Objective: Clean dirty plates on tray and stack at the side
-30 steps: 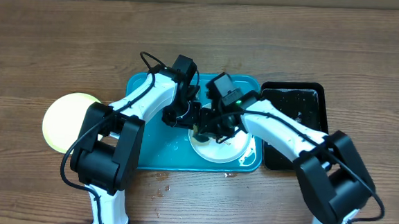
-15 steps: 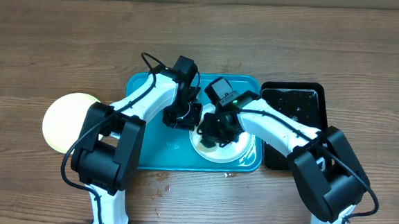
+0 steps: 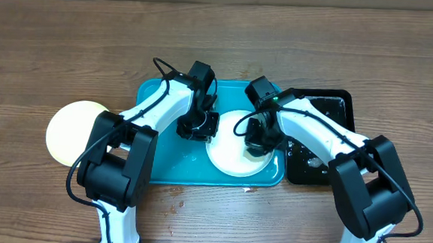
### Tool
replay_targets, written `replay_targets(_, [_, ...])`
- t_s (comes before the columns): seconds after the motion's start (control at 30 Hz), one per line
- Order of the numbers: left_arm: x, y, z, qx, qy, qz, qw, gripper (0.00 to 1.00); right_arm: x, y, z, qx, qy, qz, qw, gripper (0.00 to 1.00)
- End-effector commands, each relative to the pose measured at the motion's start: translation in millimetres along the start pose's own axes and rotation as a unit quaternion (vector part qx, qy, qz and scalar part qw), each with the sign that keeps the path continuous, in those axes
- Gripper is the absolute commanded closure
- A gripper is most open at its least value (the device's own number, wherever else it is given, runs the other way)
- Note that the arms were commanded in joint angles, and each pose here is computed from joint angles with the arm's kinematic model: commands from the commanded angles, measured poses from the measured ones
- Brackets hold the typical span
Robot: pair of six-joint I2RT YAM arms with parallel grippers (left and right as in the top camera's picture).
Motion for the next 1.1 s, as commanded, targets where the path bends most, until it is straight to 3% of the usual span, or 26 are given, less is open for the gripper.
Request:
replay_targets(0.0, [-2, -4, 21, -0.043, 0.037, 0.005, 0.998, 0.96, -4, 18, -13, 0.041, 0.004, -0.06, 0.997, 0.96])
replay_targets(0.37, [4, 45, 14, -0.036, 0.029, -0.062, 0.997, 0.96, 2, 89, -13, -0.032, 0.004, -0.16, 0.987, 0.96])
replay_targets(0.67, [27, 99, 23, -0.157, 0.052, -0.137, 0.977, 0.96, -9, 121, -67, -0.02, -0.076, -0.182, 0.98, 0.96])
replay_targets(0.87, [46, 150, 25, -0.29, 0.056, -0.242, 0.924, 0.96, -23, 122, -116, 0.017, -0.101, -0.162, 0.981, 0.96])
replay_targets(1.07, [58, 172, 9, -0.427, 0.026, -0.301, 0.852, 0.96, -25, 122, -133, 0.024, -0.093, -0.15, 0.984, 0.96])
Point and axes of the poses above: each gripper's point midway between its finger pads, its own y axis back along the fingers, its own z axis along the line the jaws close on, x = y × z, the point moved 10 cm from there along y, back along the fingers, and after that the axes turned 1 degree about -y, right-handed, at the moved point
